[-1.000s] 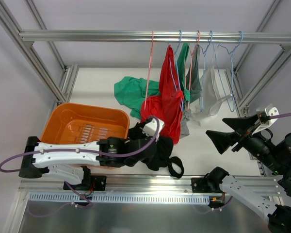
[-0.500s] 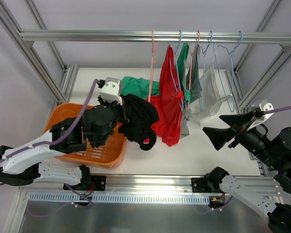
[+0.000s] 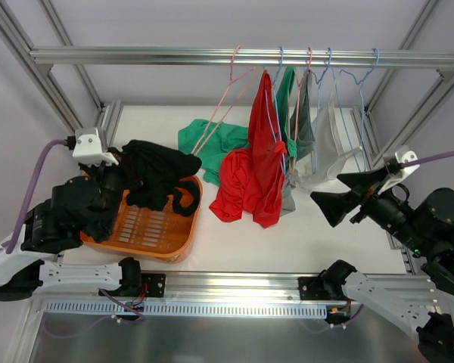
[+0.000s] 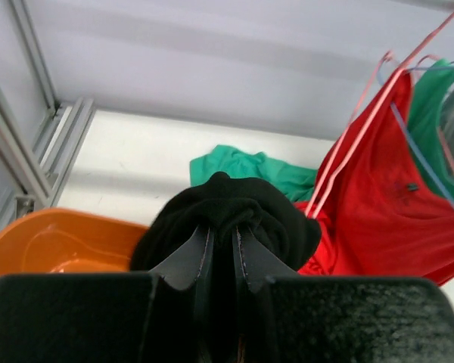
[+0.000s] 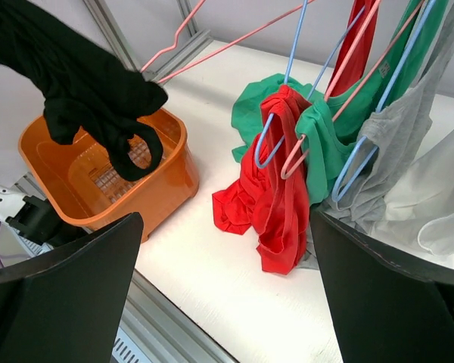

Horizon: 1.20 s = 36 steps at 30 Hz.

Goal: Remove the tank top from the hanger

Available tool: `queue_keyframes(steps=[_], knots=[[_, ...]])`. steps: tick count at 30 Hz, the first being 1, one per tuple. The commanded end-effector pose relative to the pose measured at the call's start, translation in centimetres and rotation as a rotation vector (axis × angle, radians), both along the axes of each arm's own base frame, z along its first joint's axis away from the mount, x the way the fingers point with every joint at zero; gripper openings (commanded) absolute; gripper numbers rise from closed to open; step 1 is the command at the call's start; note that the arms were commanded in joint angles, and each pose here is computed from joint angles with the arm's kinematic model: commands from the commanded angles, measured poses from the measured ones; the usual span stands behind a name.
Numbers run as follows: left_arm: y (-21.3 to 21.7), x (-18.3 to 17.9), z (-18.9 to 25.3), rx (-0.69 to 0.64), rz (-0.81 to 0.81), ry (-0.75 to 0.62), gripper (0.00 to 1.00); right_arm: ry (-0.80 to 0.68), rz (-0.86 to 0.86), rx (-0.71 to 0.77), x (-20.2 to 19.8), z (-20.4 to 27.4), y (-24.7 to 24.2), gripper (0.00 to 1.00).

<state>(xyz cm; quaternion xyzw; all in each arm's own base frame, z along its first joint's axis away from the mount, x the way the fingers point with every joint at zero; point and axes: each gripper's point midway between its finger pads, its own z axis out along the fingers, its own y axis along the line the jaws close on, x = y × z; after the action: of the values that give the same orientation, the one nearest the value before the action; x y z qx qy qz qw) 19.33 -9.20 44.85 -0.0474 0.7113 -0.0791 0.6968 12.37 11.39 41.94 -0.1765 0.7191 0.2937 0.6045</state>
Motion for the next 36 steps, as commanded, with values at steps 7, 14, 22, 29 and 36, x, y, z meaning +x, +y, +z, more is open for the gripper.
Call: queue_keyframes(steps=[7,14,22,29,36], knots=[[-0.8,1.0,-9.8,0.014,0.024,0.111,0.0,0.024,0.012,-0.032,3.7,1.3,3.6,1.0],[-0.6,2.2,-17.0,0.038,0.041,0.304,0.45,0.082,-0.077,-0.103,7.7,0.8,5.0,1.0],[-1.9,0.9,-15.8,0.011,-0.088,0.339,0.99,0.118,-0.188,-0.211,12.7,2.1,5.4,0.99],[-5.1,-1.0,-11.5,0.062,-0.381,0.317,0.99,0.163,-0.199,-0.229,17.1,1.9,6.1,0.72],[-5.7,-1.7,-9.3,0.054,-0.451,0.281,0.99,0.199,-0.151,-0.252,19.0,0.9,8.2,0.53]])
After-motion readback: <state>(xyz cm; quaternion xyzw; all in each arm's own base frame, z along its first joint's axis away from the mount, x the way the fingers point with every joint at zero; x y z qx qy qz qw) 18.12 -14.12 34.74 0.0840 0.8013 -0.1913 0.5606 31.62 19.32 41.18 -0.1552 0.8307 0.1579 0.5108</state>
